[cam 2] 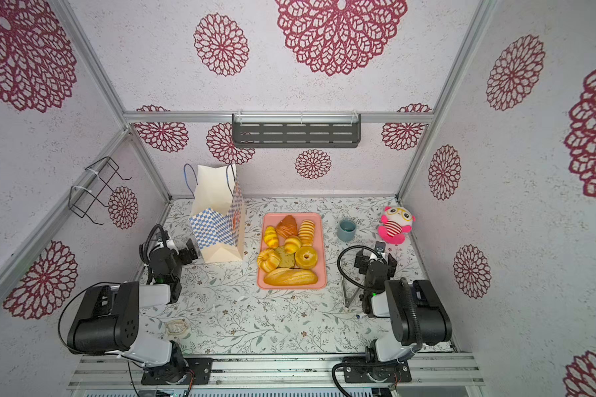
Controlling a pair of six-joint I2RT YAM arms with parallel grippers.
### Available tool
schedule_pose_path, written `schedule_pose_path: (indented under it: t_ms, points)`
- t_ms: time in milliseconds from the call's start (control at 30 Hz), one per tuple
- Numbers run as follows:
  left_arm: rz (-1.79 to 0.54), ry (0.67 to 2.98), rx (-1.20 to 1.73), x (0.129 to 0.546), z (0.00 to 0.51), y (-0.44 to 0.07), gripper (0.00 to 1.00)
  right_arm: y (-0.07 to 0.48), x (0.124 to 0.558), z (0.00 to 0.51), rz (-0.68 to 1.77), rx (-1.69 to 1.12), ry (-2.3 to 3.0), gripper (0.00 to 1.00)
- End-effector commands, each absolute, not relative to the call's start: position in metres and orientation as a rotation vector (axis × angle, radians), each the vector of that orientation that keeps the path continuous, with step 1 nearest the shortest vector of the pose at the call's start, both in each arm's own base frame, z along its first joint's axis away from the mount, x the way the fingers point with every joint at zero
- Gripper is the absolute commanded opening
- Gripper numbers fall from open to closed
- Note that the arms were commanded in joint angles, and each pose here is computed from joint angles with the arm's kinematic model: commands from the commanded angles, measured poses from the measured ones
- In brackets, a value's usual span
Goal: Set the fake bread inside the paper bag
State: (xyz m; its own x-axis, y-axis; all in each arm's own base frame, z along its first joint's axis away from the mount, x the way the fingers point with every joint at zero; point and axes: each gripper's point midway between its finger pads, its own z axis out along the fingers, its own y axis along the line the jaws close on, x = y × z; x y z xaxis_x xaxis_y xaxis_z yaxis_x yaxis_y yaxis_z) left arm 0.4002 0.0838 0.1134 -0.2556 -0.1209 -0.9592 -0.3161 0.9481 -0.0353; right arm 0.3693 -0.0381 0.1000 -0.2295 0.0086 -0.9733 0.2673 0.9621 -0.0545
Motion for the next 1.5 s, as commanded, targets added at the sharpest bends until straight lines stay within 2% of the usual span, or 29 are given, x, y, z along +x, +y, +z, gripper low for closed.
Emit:
schedule_pose_path:
  t_ms: [0,1000,1200,1367,1467]
  points:
    - [0.200,1.809,-0.295,0.403,0.120,0.081,0.97,-0.036,0.374,0.115,-0.204,0.211,1.740,0.99]
    - [0.203,1.796,-0.299,0.403,0.123,0.082,0.97,-0.035,0.373,0.117,-0.199,0.217,1.735,0.99]
    - [0.301,1.888,-0.541,0.383,0.163,0.115,0.97,-0.055,0.362,0.157,-0.263,0.345,1.705,0.99]
    - [0.199,2.001,-0.727,0.363,0.205,0.108,0.97,-0.077,0.342,0.205,-0.282,0.635,1.795,0.99]
    - [0.097,2.027,-0.793,0.357,0.229,0.098,0.98,-0.082,0.317,0.221,-0.195,0.892,1.813,0.99]
